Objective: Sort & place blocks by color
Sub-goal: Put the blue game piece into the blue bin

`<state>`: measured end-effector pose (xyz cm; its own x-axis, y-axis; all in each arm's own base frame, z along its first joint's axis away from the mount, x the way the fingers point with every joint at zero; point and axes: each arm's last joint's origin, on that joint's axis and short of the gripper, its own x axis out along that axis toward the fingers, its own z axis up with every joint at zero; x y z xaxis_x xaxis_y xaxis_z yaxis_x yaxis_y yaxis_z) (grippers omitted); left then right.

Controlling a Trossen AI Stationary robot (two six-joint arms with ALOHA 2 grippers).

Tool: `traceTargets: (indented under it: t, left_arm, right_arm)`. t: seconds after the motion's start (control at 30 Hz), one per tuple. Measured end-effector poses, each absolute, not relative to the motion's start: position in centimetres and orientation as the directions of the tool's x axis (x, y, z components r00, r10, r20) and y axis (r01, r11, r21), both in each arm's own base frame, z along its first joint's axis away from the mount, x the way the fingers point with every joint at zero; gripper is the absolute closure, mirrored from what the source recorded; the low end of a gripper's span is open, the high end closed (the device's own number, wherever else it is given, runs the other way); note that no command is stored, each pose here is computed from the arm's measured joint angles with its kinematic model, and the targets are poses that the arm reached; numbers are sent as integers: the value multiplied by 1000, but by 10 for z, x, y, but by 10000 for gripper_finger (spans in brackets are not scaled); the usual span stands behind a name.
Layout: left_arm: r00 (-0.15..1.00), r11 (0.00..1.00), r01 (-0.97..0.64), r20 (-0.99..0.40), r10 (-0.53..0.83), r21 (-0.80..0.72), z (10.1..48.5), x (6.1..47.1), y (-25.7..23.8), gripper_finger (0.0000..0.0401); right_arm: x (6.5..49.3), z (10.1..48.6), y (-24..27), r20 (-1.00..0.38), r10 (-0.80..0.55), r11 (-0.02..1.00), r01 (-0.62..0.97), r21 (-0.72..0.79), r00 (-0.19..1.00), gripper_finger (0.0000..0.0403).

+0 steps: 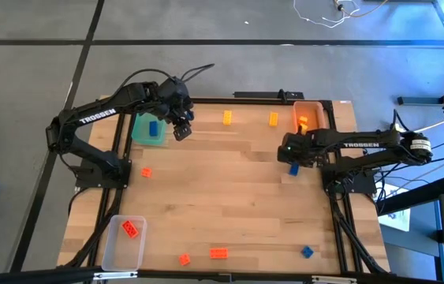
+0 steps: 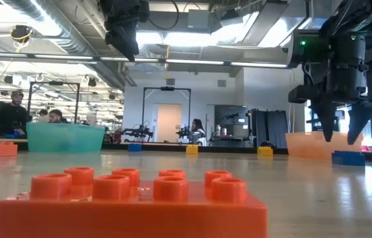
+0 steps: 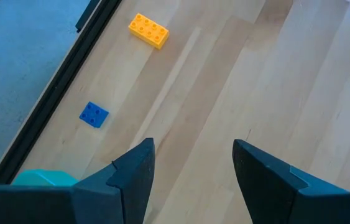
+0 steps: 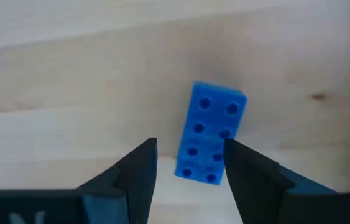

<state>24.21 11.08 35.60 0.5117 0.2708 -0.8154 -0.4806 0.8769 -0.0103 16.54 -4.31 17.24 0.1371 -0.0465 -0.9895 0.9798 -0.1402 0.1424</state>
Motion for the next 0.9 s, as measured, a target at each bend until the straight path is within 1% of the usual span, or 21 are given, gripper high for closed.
traceTargets:
  t: [0.13,0.2,0.37,0.43,0.6,0.7,0.9]
  left_arm:
    - [512,878,-478,-816,270,-10,356,242,111,195]
    - [517,894,-448,-819,250,-10,356,242,110,195]
    - [569,954,-289,-815,106,-77,355,243,105,195]
    - [579,964,-252,-812,79,-86,356,244,104,195]
    - [563,964,-263,-818,120,-40,355,245,102,195]
    - [557,974,-228,-819,135,5,355,246,100,195]
    - [561,988,-150,-819,120,42,355,248,93,195]
  right_arm:
    - [170,173,-45,-980,-73,-138,971,194,186,219]
    - [172,174,-45,-977,-77,-137,969,207,198,219]
    - [173,174,-45,-974,-81,-134,966,220,211,219]
    - [173,173,-45,-975,-80,-135,966,219,210,219]
    - [174,174,-45,-974,-60,-136,965,225,219,219]
    - [173,173,-43,-975,-6,-136,966,221,223,219]
    - [170,172,-42,-983,10,-137,974,180,183,219]
